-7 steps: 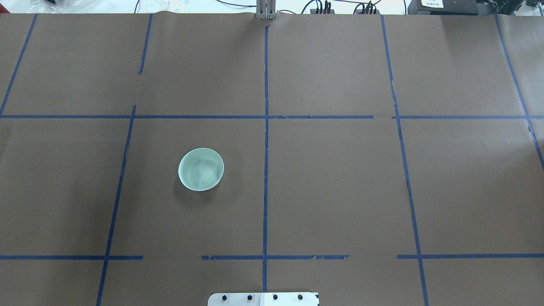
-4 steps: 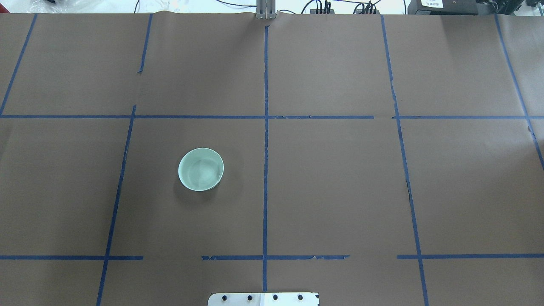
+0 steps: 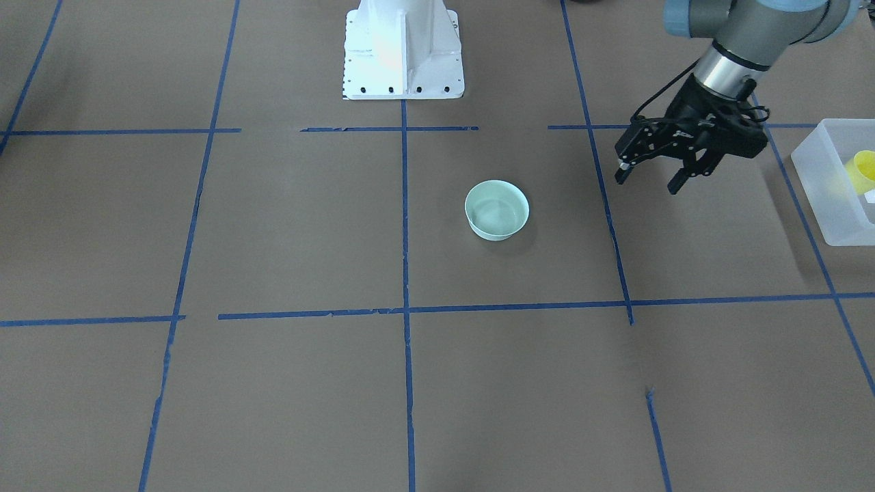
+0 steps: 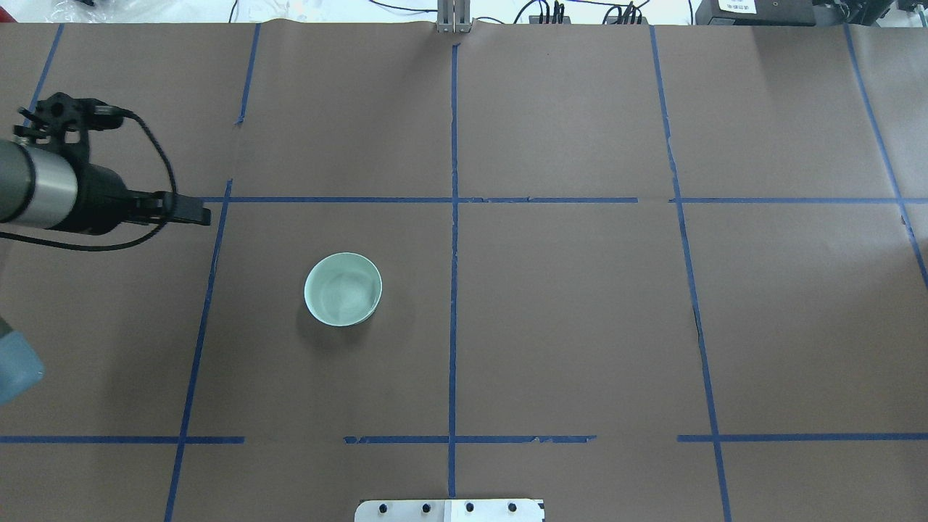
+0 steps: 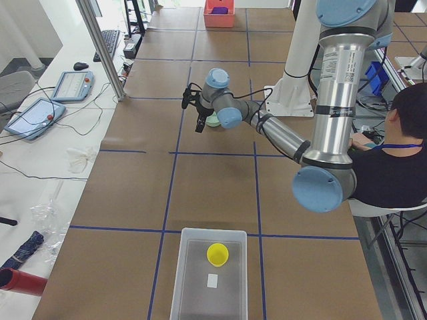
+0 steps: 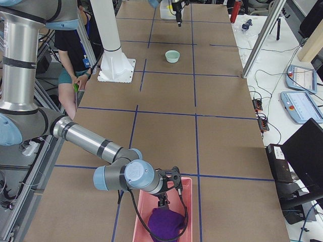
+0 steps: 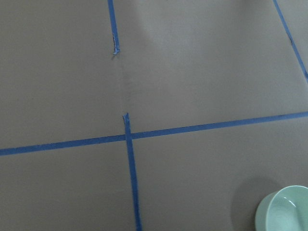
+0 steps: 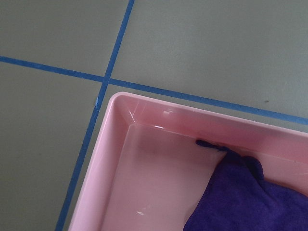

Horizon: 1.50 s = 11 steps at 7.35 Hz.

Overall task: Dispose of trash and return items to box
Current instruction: 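Reach the left gripper to the pale green bowl and grasp its rim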

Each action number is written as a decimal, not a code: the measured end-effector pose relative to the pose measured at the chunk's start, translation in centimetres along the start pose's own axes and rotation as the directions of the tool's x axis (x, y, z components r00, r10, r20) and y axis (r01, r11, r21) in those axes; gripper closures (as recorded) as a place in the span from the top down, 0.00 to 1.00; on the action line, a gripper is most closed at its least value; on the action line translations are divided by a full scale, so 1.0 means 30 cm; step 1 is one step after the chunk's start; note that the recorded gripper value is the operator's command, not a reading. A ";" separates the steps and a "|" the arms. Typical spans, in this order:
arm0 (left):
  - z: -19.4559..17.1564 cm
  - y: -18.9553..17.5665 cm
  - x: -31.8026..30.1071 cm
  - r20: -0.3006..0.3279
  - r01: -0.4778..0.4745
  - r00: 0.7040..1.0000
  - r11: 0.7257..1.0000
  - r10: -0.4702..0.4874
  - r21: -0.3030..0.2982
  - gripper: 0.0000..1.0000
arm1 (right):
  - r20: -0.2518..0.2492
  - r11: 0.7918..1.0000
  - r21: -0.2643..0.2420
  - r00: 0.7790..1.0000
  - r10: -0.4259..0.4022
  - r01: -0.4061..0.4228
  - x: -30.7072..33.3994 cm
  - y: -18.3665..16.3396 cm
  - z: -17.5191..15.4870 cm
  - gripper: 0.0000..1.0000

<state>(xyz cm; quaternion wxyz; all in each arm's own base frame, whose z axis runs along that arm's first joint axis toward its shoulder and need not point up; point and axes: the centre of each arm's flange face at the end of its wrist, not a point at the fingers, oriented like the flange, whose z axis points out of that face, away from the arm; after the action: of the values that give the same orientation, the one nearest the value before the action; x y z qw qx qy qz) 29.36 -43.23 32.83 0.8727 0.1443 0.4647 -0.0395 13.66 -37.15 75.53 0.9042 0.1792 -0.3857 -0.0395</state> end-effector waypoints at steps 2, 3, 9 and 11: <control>0.145 0.098 0.208 0.050 0.120 0.992 0.993 -0.119 -0.013 0.77 | 0.001 1.000 0.005 1.000 0.001 -0.001 -0.009 -0.003 -0.005 1.00; 0.257 0.148 0.283 0.081 0.198 0.977 0.980 -0.197 -0.005 0.71 | 0.000 1.000 0.011 1.000 0.007 -0.007 -0.020 -0.015 -0.014 1.00; 0.482 0.305 0.376 0.153 0.295 0.945 0.956 -0.290 -0.005 0.00 | 0.012 0.998 -0.049 0.999 -0.030 0.030 -0.236 -0.192 -0.009 1.00; 0.392 0.287 0.408 0.102 0.230 0.968 0.973 -0.227 -0.017 0.00 | -0.044 0.994 -0.107 0.999 -0.020 0.015 -0.380 -0.302 -0.101 1.00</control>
<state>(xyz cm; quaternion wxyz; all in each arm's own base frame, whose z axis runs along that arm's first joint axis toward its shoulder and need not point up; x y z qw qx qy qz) 47.44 -37.60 30.81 0.8864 0.0751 0.4346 -0.1403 8.44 -42.33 62.60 0.9205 0.1351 -0.3611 -0.0640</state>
